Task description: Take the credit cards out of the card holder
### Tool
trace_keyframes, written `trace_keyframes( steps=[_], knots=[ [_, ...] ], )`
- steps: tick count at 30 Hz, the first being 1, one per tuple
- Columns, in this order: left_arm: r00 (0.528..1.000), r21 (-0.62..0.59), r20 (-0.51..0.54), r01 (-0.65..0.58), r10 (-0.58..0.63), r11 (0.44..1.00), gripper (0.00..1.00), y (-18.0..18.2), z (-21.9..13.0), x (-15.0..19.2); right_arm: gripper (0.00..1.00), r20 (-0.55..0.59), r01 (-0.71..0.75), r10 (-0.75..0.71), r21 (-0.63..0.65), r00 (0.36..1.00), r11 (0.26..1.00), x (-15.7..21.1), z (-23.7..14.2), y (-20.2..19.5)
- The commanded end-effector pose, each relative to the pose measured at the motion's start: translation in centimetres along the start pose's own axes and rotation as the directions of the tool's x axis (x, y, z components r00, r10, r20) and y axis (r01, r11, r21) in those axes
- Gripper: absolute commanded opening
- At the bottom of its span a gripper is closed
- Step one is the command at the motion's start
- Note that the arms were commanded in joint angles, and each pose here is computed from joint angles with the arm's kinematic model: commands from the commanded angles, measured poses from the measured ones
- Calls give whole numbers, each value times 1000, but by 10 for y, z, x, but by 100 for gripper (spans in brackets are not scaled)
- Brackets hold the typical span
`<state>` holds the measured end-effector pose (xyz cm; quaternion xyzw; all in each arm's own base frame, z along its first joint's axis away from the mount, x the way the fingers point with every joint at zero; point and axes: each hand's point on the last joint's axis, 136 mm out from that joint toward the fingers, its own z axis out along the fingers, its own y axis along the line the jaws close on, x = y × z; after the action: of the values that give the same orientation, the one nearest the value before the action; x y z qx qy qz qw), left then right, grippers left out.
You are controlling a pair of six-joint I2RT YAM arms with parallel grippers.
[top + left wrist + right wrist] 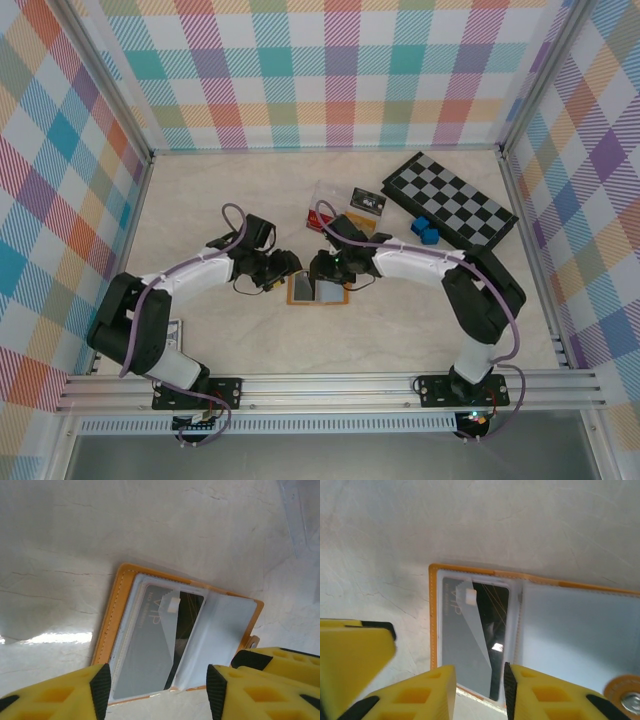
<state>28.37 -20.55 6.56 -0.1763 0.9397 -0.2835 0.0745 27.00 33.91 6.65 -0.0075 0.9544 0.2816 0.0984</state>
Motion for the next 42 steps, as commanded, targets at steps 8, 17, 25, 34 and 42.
trace_keyframes(
  steps=[8,17,25,34,42],
  knots=[
    [997,13,-77,7,-6,1000,33,4,15,8,23,-65,-32,30,-26,997,999,4,20,5],
    [995,-4,-103,8,-9,1000,25,9,24,11,23,-73,-35,36,17,997,999,5,24,-6],
    [994,-47,-111,0,-6,999,19,17,27,12,24,-111,-31,35,39,993,999,10,31,-9],
    [992,-45,-130,-4,-2,999,15,17,31,13,25,-139,-30,37,49,990,998,14,35,-13],
    [989,-53,-146,-9,1,999,14,20,33,16,26,-157,-26,36,65,987,998,17,41,-17]
  ],
)
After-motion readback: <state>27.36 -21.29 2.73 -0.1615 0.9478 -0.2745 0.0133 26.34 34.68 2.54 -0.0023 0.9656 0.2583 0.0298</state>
